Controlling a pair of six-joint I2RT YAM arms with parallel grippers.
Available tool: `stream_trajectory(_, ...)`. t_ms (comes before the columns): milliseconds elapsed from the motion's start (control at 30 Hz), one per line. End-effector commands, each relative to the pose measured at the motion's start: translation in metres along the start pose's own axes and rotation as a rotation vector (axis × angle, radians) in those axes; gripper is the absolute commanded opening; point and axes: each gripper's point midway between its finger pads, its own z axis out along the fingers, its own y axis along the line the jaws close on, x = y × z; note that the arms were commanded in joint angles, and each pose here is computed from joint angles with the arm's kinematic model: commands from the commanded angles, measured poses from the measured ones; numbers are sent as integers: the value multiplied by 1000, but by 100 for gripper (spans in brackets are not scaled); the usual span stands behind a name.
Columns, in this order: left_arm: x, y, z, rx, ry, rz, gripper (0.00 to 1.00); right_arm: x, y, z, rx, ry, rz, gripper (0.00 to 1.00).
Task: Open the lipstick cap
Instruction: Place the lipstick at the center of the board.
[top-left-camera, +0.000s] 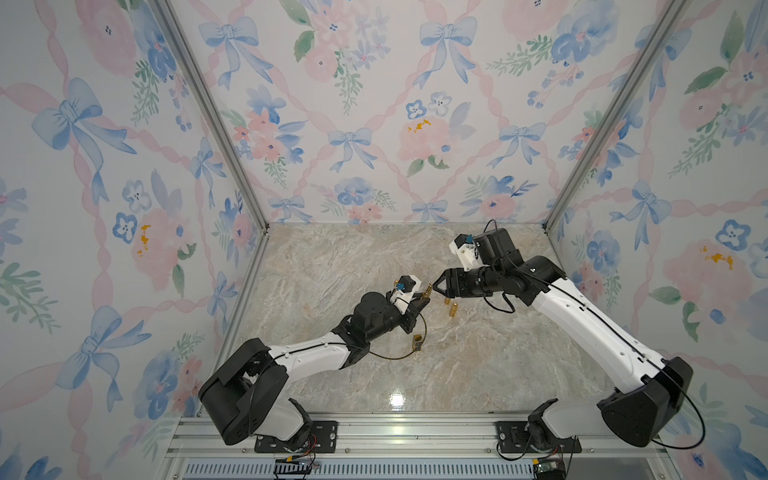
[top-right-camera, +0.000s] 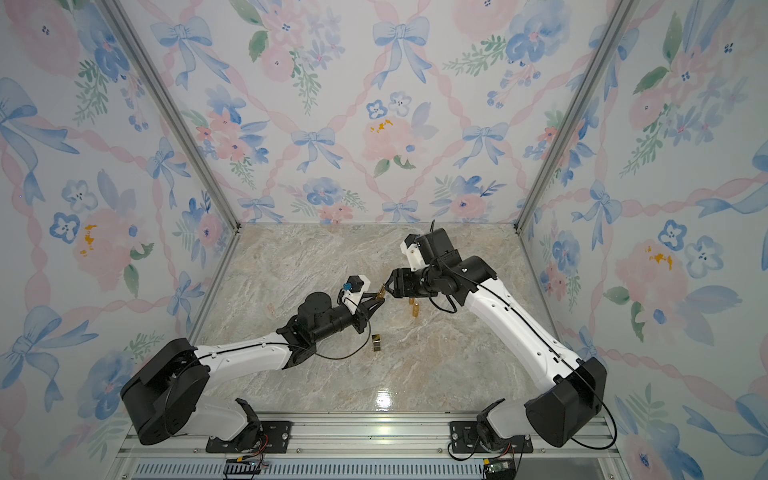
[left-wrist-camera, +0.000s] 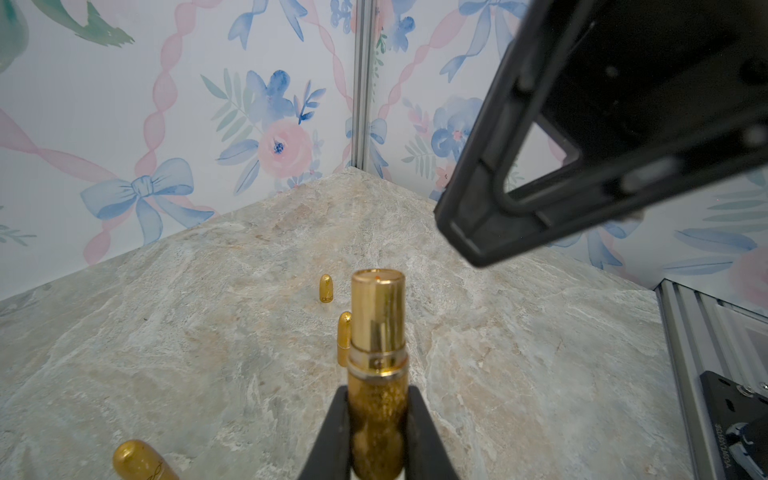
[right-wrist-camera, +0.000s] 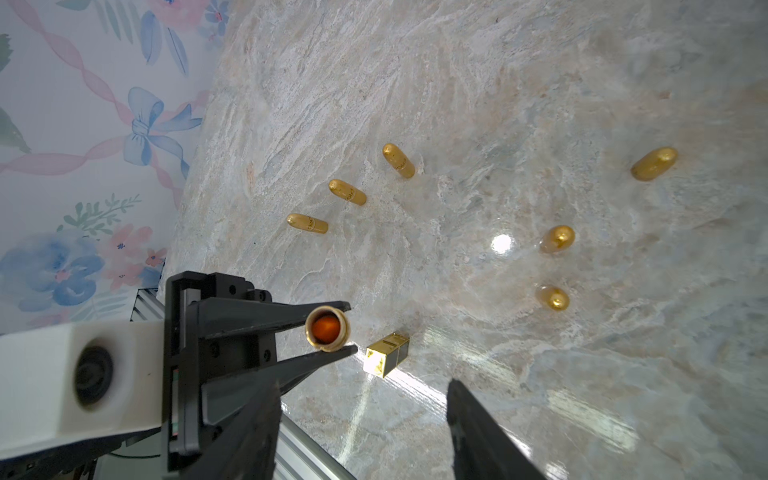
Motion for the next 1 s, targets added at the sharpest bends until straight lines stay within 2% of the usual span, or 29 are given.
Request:
stream_trajectory(0, -8, -8, -2, 23, -27, 26, 0, 6, 9, 14, -48, 30, 38, 63)
stream_trajectory(300, -14, -14, -2, 30, -43, 35, 0, 10, 15, 38, -83, 64, 30, 52)
stream_trajectory(733, -20, -14, -3, 18, -55, 39, 0, 23, 14, 52, -97, 108, 23, 34)
stream_trajectory(967, -24, -10, -1, -11, -62, 41, 0, 23, 15, 52, -98, 94, 20, 23)
